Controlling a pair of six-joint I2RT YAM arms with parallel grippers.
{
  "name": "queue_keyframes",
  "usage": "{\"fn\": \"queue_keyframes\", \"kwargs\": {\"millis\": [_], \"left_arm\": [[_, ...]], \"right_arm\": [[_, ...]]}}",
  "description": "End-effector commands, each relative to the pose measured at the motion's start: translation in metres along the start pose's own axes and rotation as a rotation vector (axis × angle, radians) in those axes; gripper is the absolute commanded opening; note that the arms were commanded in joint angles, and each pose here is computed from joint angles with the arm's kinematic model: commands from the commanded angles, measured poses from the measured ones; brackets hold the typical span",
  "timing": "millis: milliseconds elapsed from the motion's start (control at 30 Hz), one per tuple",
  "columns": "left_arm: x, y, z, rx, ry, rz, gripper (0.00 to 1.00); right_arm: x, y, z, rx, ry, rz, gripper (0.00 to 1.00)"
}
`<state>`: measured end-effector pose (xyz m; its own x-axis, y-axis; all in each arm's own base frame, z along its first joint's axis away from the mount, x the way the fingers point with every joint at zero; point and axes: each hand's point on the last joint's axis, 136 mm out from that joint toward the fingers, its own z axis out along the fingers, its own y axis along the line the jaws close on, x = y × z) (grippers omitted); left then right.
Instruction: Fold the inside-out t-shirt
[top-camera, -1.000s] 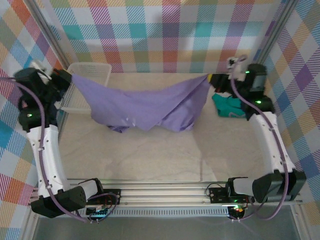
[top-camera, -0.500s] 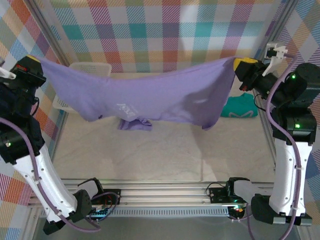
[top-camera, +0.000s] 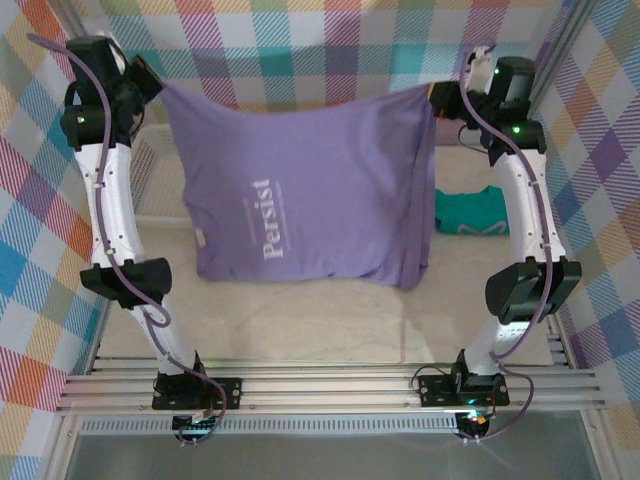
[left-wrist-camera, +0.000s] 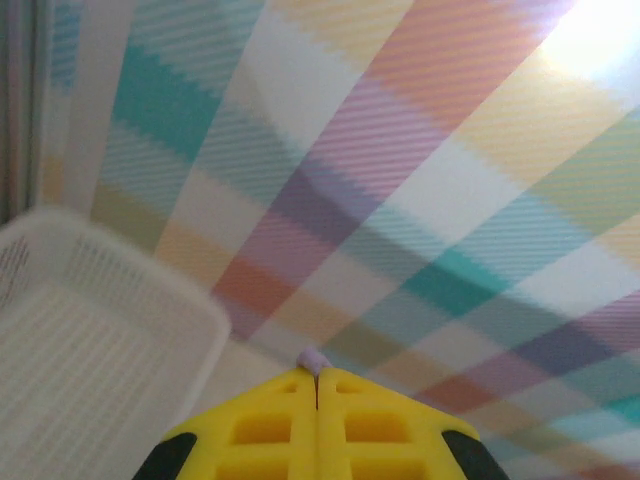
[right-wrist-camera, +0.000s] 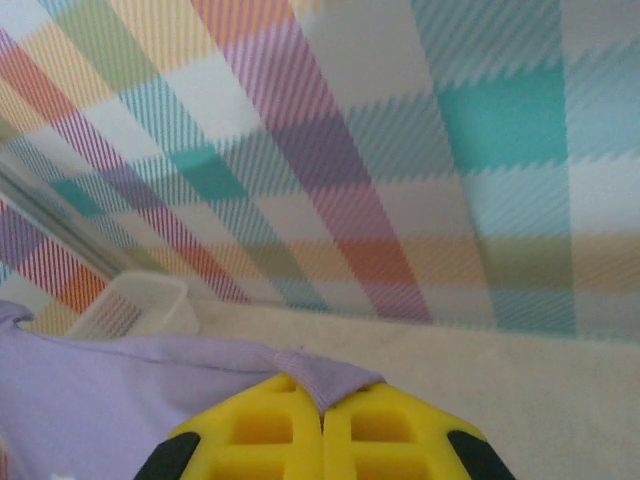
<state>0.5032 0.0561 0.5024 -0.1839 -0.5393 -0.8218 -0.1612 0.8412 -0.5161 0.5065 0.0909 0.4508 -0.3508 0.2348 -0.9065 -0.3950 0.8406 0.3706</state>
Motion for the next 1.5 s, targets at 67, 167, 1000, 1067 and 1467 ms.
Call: {"fn": "queue_keyframes", "kwargs": {"millis": [67, 167, 1000, 1067, 1467], "left_arm": [[-0.113, -0.063, -0.134, 0.24, -0.391, -0.024, 0.0], [-0.132, -0.077, -0.183, 0.3, -0.48, -0.017, 0.0], [-0.096, -0.106, -0.358, 0.362, -0.556, 0.125, 0.0], [-0.099, -0.102, -0.331, 0.345, -0.527, 0.128, 0.0], [-0.045, -0.066, -0.06, 0.237, -0.199, 0.121, 0.0]], "right_arm": [[-0.121, 0.076, -0.078, -0.074, -0.334, -0.212, 0.0], [-0.139, 0.099, -0.101, -0.114, -0.367, -0.246, 0.0], [-0.061, 0.173, -0.273, -0.085, -0.325, -0.346, 0.0], [-0.063, 0.169, -0.264, -0.084, -0.314, -0.336, 0.0], [-0.036, 0.065, -0.089, -0.023, -0.12, -0.232, 0.0]]}}
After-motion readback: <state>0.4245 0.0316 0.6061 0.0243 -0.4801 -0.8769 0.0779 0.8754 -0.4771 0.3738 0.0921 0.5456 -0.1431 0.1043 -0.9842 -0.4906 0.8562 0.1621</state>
